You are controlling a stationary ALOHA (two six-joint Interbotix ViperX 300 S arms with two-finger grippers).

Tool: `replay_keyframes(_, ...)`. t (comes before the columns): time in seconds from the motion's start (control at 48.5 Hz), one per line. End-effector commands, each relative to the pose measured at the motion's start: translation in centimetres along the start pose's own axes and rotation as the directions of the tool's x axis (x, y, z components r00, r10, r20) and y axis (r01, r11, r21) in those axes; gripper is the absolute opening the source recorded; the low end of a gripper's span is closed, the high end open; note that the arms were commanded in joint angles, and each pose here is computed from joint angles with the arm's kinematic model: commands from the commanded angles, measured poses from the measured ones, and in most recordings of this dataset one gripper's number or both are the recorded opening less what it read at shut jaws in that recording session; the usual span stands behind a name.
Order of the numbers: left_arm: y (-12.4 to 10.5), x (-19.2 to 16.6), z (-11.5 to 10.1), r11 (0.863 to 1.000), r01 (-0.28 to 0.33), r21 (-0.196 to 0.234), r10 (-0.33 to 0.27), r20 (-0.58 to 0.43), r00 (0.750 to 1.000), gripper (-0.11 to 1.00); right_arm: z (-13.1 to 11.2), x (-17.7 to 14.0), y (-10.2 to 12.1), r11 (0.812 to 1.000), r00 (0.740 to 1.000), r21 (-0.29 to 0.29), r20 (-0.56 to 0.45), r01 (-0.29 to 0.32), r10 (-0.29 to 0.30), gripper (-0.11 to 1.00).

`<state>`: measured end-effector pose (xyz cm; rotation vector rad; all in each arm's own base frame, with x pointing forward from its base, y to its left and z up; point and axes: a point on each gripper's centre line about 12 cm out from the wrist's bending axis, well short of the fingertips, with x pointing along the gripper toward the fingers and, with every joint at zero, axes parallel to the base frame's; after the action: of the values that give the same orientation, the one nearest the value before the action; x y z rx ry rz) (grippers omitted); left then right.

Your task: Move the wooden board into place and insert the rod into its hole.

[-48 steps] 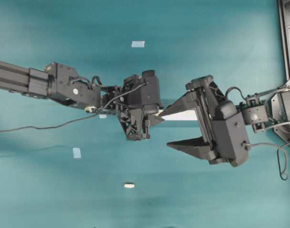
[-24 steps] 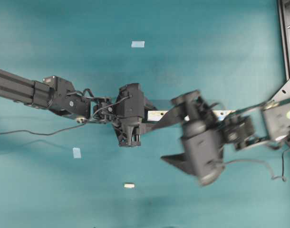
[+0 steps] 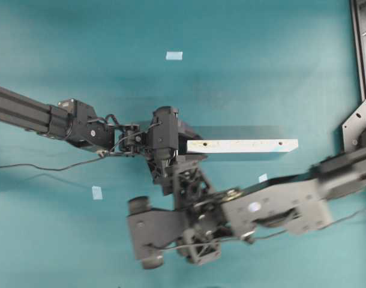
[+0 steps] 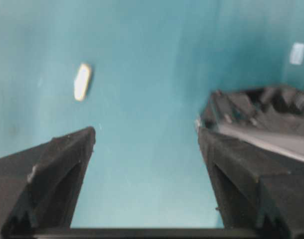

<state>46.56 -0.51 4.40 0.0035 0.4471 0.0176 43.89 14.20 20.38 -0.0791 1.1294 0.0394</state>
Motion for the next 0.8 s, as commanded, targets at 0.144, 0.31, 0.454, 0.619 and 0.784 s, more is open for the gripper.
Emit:
replay_keyframes(0.144, 0.3, 0.0, -0.2, 1.000, -0.007, 0.003, 0.007, -0.009, 1.000, 0.48, 2.4, 1.4, 1.2, 0.990, 1.000, 0.137, 0.007, -0.024, 0.023, 0.91)
replay_keyframes(0.31, 0.3, 0.0, 0.0, 1.000, -0.007, 0.001, 0.007, -0.008, 1.000, 0.48, 1.5, 3.8, 2.1, 0.977, 0.996, 0.207, -0.055, -0.060, 0.072, 0.91)
replay_keyframes(0.454, 0.3, 0.0, 0.3, 1.000, -0.007, 0.001, 0.007, -0.002, 1.000, 0.48, 1.5, 4.8, 2.5, 0.973, 0.995, 0.218, -0.043, -0.080, 0.091, 0.91)
replay_keyframes(0.619, 0.2, 0.0, 0.3, 1.000, -0.006, -0.002, 0.006, -0.002, 1.000, 0.48, 1.3, 6.2, 2.7, 0.972, 0.995, 0.218, -0.044, -0.083, 0.095, 0.91)
replay_keyframes(0.784, -0.1, 0.0, 0.4, 1.000, 0.000, 0.001, 0.000, -0.002, 1.000, 0.48, 0.7, 7.4, 2.8, 0.973, 0.994, 0.217, -0.068, -0.074, 0.090, 0.91)
